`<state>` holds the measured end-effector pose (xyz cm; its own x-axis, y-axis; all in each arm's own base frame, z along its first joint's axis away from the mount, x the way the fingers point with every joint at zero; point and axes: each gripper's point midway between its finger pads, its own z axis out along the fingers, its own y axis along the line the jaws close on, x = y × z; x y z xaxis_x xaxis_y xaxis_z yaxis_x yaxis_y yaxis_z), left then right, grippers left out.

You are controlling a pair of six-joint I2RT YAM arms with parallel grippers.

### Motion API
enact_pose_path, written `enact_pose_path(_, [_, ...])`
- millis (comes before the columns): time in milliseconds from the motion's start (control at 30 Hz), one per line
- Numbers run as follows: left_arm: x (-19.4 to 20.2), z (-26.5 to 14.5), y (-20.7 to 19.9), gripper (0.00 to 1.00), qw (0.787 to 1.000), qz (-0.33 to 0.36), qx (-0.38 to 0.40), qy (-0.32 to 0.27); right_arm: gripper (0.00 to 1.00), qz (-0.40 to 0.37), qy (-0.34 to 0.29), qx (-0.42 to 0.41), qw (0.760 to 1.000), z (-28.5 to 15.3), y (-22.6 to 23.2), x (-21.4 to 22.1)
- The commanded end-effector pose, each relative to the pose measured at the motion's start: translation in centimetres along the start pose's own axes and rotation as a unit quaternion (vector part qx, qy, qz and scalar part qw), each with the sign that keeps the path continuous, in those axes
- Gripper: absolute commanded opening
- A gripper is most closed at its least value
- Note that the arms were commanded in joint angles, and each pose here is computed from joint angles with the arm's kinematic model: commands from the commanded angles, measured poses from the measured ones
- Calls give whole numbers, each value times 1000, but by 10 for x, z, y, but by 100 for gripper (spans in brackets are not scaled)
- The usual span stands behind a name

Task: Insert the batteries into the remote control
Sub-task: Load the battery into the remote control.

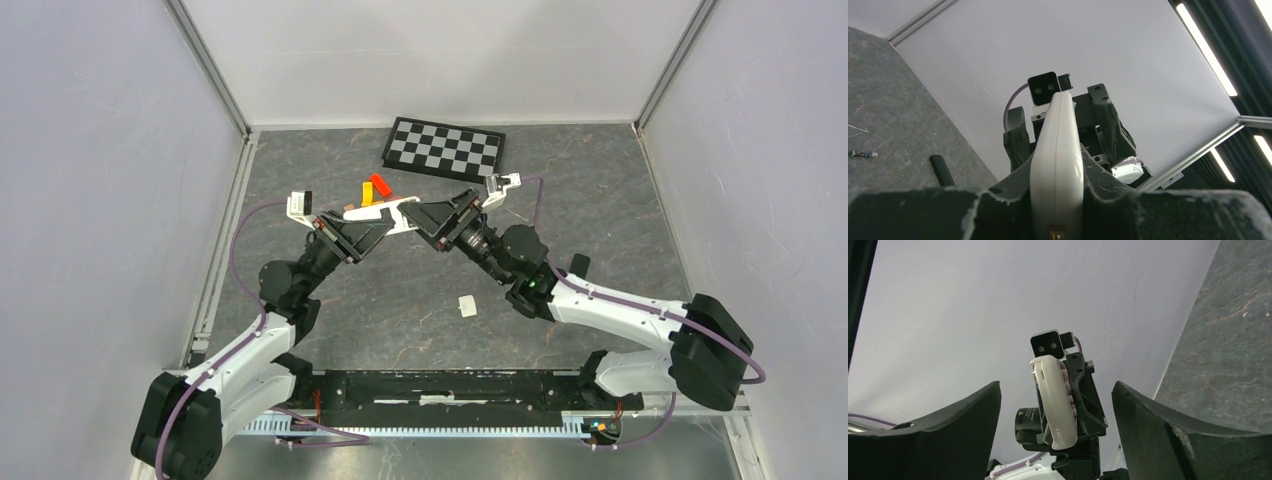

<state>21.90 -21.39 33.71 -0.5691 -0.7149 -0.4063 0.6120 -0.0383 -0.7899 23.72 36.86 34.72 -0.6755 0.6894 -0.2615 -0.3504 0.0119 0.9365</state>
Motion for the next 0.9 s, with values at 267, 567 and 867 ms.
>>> enact_pose_path(267, [-11, 6, -8, 2, 1000, -13, 4, -20, 76, -75, -21, -27, 997, -12, 16, -19])
enact_pose_path(567, [-10, 6, -12, 2, 1000, -6, 12, -13, 53, -82, 10, -10, 997, 0, 3, -8])
enact_pose_path(867, [-10, 6, -16, 2, 1000, 7, 15, -11, 14, -74, 16, 6, 997, -1, -8, -5])
